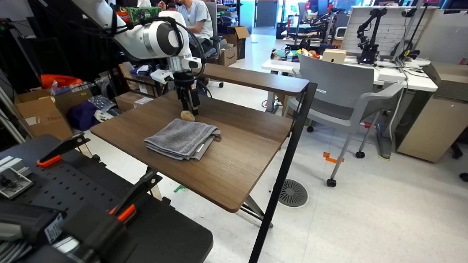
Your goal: Move the cookie to the left then use the grey towel to wipe the table.
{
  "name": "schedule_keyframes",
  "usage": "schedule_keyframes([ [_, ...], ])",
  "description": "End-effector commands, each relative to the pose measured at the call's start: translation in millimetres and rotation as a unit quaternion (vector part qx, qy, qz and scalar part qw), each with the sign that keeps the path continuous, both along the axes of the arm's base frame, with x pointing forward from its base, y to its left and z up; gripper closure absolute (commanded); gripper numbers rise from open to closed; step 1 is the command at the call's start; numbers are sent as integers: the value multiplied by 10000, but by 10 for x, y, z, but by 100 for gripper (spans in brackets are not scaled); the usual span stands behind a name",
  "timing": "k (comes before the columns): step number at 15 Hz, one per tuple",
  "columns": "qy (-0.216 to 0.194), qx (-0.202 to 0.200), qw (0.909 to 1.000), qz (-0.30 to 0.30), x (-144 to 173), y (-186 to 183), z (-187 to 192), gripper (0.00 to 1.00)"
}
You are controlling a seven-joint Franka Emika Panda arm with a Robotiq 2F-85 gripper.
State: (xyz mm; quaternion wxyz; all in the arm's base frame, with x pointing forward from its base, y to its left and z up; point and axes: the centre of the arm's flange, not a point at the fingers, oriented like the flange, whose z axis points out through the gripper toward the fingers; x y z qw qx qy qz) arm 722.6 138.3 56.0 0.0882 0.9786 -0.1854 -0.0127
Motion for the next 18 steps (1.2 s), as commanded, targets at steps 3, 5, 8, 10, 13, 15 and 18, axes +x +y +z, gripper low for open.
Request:
schedule_keyframes([
  [3,-182,115,9997,96,-241,89,540,0],
  [5,-148,149,9997,114,-324,133,680,0],
  [8,-62,210,9997,108,-398,126,599,0],
  [10,-207,182,9995,125,-401,102,395,0],
  [13,-143,259,9995,-64,-494,-8,166,0],
  [15,-133,227,9996,-114,-602,-81,104,0],
  [18,-309,133,9994,-74,-650,-113,-2,0],
])
